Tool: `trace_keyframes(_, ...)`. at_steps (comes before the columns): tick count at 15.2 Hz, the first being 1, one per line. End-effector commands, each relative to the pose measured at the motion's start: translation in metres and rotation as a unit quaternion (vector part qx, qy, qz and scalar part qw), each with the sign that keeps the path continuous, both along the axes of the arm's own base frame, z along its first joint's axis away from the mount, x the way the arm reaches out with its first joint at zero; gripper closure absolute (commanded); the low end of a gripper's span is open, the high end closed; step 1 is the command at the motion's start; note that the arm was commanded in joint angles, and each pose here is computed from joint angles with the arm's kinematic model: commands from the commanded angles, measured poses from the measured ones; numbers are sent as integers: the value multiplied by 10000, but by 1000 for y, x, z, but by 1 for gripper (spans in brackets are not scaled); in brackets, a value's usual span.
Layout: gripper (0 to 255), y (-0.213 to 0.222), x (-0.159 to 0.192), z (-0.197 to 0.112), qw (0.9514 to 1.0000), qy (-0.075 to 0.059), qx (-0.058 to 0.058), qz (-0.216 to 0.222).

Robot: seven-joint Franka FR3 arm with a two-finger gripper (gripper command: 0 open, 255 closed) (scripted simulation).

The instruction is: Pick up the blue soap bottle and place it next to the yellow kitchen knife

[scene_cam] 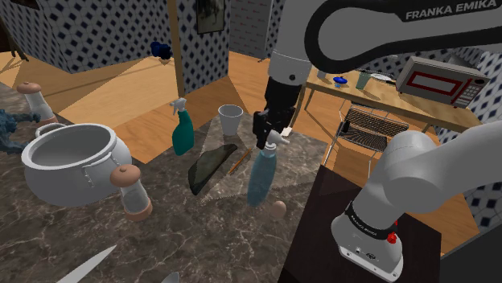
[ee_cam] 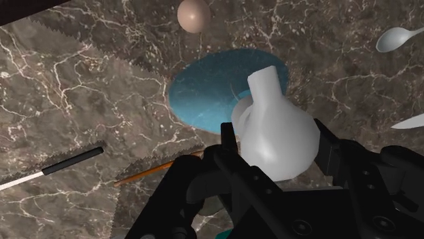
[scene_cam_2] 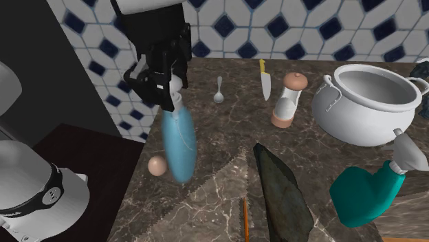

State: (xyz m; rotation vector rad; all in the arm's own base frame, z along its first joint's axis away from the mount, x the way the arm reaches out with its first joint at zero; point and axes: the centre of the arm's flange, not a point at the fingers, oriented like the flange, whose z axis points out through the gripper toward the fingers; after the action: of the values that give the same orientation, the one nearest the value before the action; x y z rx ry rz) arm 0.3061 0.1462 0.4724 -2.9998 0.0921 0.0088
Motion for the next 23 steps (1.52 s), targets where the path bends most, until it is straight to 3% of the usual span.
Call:
trace_keyframes(1,255,-1,-1,11,10000,-1,0,1)
trace_keyframes(23,255,-1,-1,127,10000,-1,0,1)
